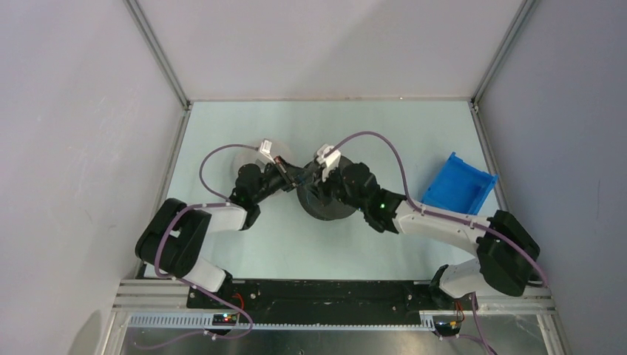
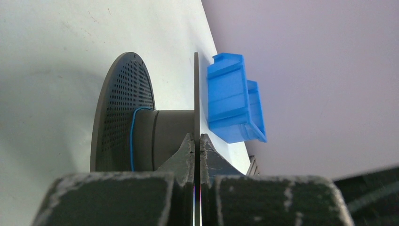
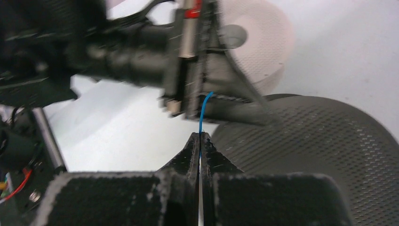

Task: Wrap the cables
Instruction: Wrap the cable around the cable reel.

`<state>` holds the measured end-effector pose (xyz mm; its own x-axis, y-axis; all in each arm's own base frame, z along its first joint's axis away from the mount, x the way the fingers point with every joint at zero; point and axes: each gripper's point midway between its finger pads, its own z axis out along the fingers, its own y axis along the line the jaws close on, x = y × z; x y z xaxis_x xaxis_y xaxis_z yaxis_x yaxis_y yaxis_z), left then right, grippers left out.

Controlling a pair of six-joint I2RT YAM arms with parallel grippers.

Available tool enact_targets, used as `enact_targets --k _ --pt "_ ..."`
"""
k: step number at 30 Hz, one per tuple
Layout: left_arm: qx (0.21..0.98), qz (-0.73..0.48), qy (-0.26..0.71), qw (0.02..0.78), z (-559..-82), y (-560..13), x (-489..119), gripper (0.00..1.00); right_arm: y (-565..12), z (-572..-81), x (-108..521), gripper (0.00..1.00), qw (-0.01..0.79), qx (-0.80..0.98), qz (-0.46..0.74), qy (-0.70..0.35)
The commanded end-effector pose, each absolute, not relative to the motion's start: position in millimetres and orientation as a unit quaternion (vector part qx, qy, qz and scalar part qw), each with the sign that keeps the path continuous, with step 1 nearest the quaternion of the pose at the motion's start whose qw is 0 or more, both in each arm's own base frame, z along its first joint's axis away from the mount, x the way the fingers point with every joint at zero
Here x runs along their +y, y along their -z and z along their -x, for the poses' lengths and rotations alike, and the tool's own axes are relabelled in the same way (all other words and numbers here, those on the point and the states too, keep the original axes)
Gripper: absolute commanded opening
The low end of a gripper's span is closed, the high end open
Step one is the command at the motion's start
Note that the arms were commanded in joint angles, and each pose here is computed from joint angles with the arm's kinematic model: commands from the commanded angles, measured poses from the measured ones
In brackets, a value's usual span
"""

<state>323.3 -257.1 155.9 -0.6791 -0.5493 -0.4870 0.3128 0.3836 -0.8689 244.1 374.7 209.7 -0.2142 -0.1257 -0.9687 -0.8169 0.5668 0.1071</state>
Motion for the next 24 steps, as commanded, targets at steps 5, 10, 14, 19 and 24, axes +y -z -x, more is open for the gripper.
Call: enact_targets --k 5,10,14,19,24 --pt "0.706 0.036 0.562 0.429 -328 -178 -265 0.01 -219 -299 378 0.00 0.538 0.710 0.271 -0.364" --pt "0.717 0.025 0.566 0.407 -333 -166 -274 0.09 -215 -311 378 0.00 0.539 0.711 0.261 -0.367" --pt "0.718 0.019 0.556 0.418 -335 -165 -272 0.16 -211 -320 372 0.00 0.537 0.718 0.248 -0.366" --pt "0.721 0.020 0.545 0.427 -339 -164 -265 0.26 -208 -331 368 0.00 0.535 0.720 0.234 -0.374" --pt "0.727 0.029 0.517 0.450 -348 -165 -250 0.29 -204 -337 368 0.00 0.527 0.722 0.232 -0.382"
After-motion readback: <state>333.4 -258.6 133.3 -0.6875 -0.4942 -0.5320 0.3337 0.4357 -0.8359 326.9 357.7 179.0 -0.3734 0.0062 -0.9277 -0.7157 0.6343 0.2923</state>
